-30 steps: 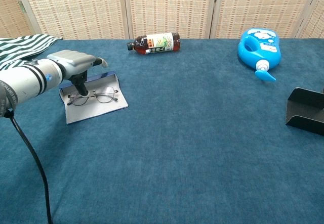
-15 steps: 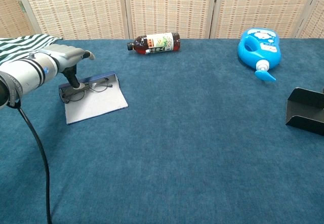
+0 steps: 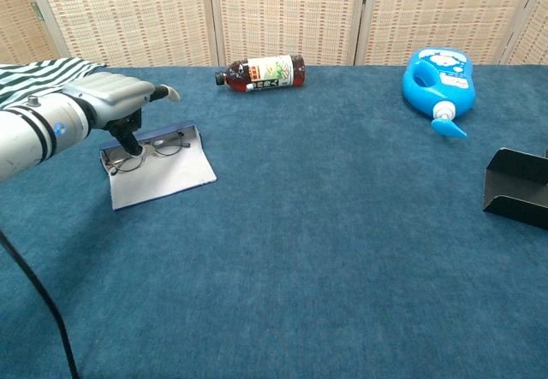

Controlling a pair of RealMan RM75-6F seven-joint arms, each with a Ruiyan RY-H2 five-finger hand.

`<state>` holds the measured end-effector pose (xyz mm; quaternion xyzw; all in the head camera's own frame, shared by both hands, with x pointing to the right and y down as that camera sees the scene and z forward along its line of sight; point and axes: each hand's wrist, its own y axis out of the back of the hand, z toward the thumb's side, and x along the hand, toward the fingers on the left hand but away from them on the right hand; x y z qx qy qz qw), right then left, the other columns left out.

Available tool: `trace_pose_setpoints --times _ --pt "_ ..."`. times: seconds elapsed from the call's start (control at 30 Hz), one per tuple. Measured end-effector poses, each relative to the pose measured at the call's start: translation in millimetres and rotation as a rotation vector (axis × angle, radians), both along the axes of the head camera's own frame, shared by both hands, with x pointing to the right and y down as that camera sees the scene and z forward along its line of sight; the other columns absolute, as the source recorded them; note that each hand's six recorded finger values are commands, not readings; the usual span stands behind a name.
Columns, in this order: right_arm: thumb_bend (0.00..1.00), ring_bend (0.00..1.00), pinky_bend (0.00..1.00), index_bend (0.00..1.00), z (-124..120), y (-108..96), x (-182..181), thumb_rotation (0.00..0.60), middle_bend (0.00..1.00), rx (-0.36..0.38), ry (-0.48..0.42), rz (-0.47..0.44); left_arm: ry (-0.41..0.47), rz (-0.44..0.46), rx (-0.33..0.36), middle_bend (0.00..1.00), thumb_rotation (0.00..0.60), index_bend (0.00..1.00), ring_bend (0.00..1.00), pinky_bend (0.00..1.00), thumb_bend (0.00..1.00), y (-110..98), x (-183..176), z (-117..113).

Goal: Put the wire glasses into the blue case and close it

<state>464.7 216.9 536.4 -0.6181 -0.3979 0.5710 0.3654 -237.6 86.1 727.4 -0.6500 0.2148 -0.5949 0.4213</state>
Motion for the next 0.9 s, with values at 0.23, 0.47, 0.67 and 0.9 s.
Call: trace_pose_setpoints --times 0.23,0.47,0.67,0.9 --pt "0.26 0.23 0.24 0.17 0 0 -2 0.6 0.29 0.0 -0.002 -0.006 0.059 0.083 0.003 1.0 0.6 0.13 1.0 1.0 0.36 32 5 -13" --pt "0.26 0.23 0.24 0.17 0 0 -1 0.6 0.29 0.001 -0.002 -0.005 0.028 0.102 -0.035 1.0 0.6 0.12 1.0 1.0 0.36 53 -8 -7" --pt "0.26 0.23 0.24 0.17 1 0 -3 0.6 0.29 -0.001 -0.006 -0.011 0.006 0.105 -0.048 1.0 0.6 0.12 1.0 1.0 0.27 64 -21 -5" --pt "0.26 0.23 0.24 0.17 1 -2 -6 0.6 0.29 0.0 -0.008 -0.02 0.003 0.109 -0.05 1.0 0.6 0.12 1.0 1.0 0.27 70 -22 -3"
